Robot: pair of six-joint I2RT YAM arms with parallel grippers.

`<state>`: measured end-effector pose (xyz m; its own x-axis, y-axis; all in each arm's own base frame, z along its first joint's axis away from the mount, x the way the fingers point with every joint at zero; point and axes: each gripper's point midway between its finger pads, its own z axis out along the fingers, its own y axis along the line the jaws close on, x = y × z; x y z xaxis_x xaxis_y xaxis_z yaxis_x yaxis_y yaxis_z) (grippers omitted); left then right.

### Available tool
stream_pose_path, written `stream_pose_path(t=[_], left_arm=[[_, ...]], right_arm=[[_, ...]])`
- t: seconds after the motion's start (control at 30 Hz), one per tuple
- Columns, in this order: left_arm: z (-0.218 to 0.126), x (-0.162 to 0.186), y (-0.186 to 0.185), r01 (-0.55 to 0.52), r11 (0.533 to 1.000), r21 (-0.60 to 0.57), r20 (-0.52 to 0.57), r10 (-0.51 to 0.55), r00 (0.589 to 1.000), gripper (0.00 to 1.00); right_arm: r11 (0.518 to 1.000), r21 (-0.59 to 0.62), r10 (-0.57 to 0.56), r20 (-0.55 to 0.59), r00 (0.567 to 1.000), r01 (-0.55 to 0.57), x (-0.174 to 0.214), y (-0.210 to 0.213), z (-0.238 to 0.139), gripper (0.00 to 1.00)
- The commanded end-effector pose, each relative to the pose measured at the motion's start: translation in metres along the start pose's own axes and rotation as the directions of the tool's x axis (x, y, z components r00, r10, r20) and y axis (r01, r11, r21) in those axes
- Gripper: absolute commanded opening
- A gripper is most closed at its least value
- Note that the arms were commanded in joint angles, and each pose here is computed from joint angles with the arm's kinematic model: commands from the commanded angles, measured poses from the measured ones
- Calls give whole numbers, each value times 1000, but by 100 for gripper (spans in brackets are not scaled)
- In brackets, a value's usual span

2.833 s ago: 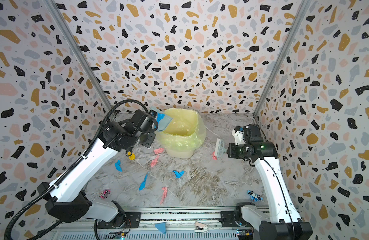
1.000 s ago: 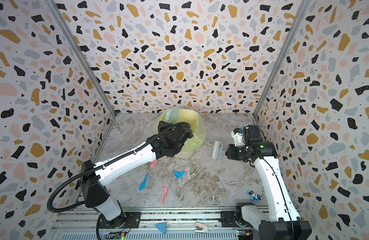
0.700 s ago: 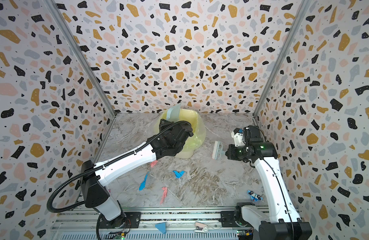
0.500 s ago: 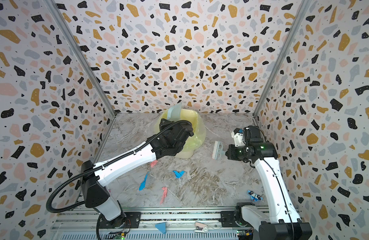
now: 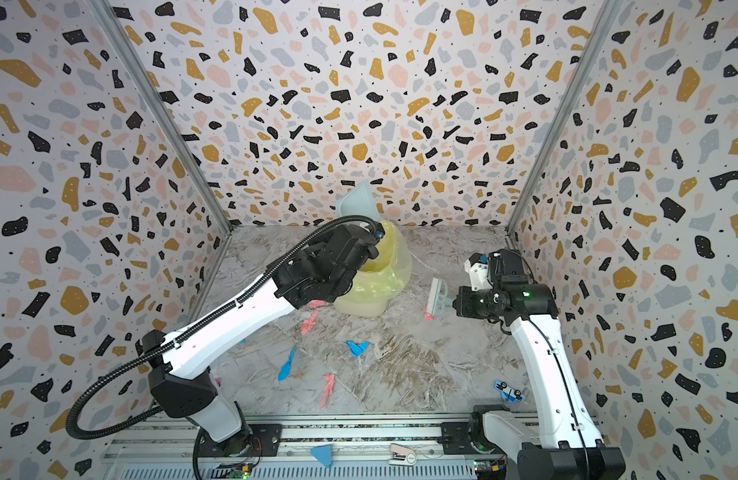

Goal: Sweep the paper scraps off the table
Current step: 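Lower the empty dustpan back to the table near the robot with the left gripper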

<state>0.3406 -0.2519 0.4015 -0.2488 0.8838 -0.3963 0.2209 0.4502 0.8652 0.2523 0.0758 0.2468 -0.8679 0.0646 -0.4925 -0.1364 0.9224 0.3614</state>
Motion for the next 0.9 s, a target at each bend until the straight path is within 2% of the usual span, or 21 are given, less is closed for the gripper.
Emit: stream_pose_path(t=[0.0, 0.1, 0.27, 0.43, 0.53, 0.67, 0.77, 0.87], left_arm=[[-31, -10, 2, 179, 969, 172, 96, -198, 976, 0], [-44, -16, -12, 214, 934, 287, 119, -256, 959, 1], [-60, -18, -51, 210, 869, 447, 107, -285, 952, 2], [-91, -31, -96, 199, 721, 664, 104, -353, 930, 4], [-110, -34, -123, 174, 631, 756, 94, -366, 926, 5], [-125, -23, -166, 147, 533, 833, 46, -332, 942, 5], [-134, -11, -195, 156, 439, 885, 2, -337, 941, 5], [-138, -2, -212, 176, 382, 907, -34, -351, 936, 6]], right_arm=[[999, 29, -16, 49, 999, 15, -10, 1, -16, 0], [998, 60, -23, 67, 997, 19, -17, -3, -20, 0], [993, 118, -39, 86, 995, 29, -24, -11, -25, 0], [983, 177, -60, 99, 993, 42, -30, -20, -27, 0], [975, 214, -78, 101, 992, 55, -32, -26, -27, 0], [962, 262, -105, 104, 989, 74, -34, -35, -27, 0], [954, 287, -117, 108, 987, 82, -37, -40, -24, 0], [951, 295, -121, 95, 988, 88, -38, -44, -17, 0]])
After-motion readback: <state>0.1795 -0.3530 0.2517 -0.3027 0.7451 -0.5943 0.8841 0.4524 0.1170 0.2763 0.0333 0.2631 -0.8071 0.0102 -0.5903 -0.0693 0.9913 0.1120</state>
